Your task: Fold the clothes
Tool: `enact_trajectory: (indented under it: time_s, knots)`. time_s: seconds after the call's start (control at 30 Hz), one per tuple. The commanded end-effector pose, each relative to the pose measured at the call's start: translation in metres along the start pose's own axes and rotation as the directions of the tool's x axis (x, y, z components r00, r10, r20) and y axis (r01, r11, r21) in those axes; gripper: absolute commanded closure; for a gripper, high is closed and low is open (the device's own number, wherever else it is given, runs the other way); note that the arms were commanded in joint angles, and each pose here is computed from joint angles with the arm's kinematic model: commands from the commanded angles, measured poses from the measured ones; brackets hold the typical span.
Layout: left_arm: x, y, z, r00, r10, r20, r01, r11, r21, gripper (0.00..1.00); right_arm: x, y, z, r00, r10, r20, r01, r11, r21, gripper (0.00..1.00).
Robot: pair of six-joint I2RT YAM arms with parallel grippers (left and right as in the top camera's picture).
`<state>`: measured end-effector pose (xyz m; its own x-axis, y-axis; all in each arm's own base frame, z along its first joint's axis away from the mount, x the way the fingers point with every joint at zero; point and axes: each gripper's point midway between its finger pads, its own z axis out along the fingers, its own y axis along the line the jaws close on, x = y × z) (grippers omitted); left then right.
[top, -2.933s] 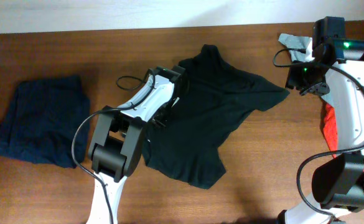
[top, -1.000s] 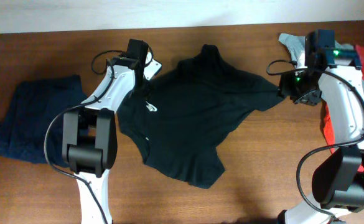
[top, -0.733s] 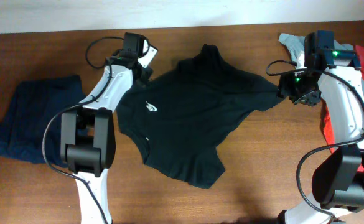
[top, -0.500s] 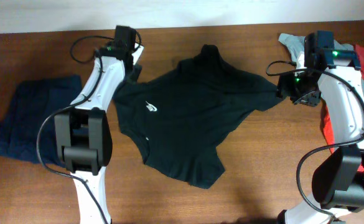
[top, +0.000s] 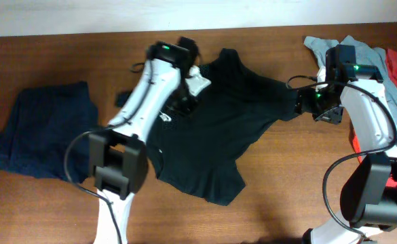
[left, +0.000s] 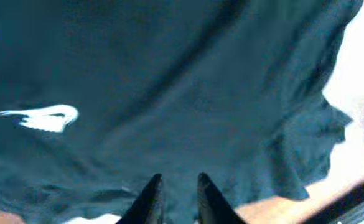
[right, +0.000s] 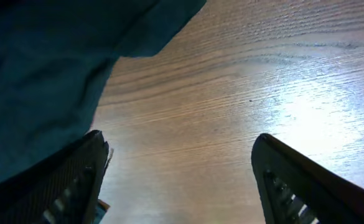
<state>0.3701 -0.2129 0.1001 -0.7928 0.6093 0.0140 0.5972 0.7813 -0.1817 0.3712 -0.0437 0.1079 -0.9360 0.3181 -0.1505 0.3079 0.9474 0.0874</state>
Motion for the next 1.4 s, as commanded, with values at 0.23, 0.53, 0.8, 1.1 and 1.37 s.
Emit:
enact_trajectory:
  time_s: [0.23,0.53,0.8,1.1,1.37]
  knots:
    - [0.039,-0.07,-0.021,0.993,0.013,-0.115,-0.047,0.952,-0.304,0.85,0.0,-0.039,-0.01,0.977,0.208,-0.035,-0.211,0.97,-0.123,0.19]
    - [0.064,-0.119,0.045,0.953,0.284,-0.109,-0.302,0.924,-0.236,0.79,0.001,-0.046,-0.011,0.971,0.237,-0.042,-0.24,0.961,-0.138,0.18]
    - [0.097,-0.11,0.117,0.907,0.386,-0.168,-0.41,0.901,-0.144,0.67,0.0,-0.046,-0.011,0.971,0.237,-0.041,-0.24,0.961,-0.139,0.18]
    - [0.136,-0.052,0.131,0.973,-0.076,-0.218,0.048,0.99,-0.131,0.88,0.001,-0.047,-0.011,0.971,0.237,-0.043,-0.241,0.961,-0.138,0.18]
    - [0.18,-0.004,0.138,0.89,-0.358,-0.283,0.326,0.932,-0.156,0.99,0.001,-0.046,-0.011,0.971,0.236,-0.043,-0.24,0.961,-0.138,0.18]
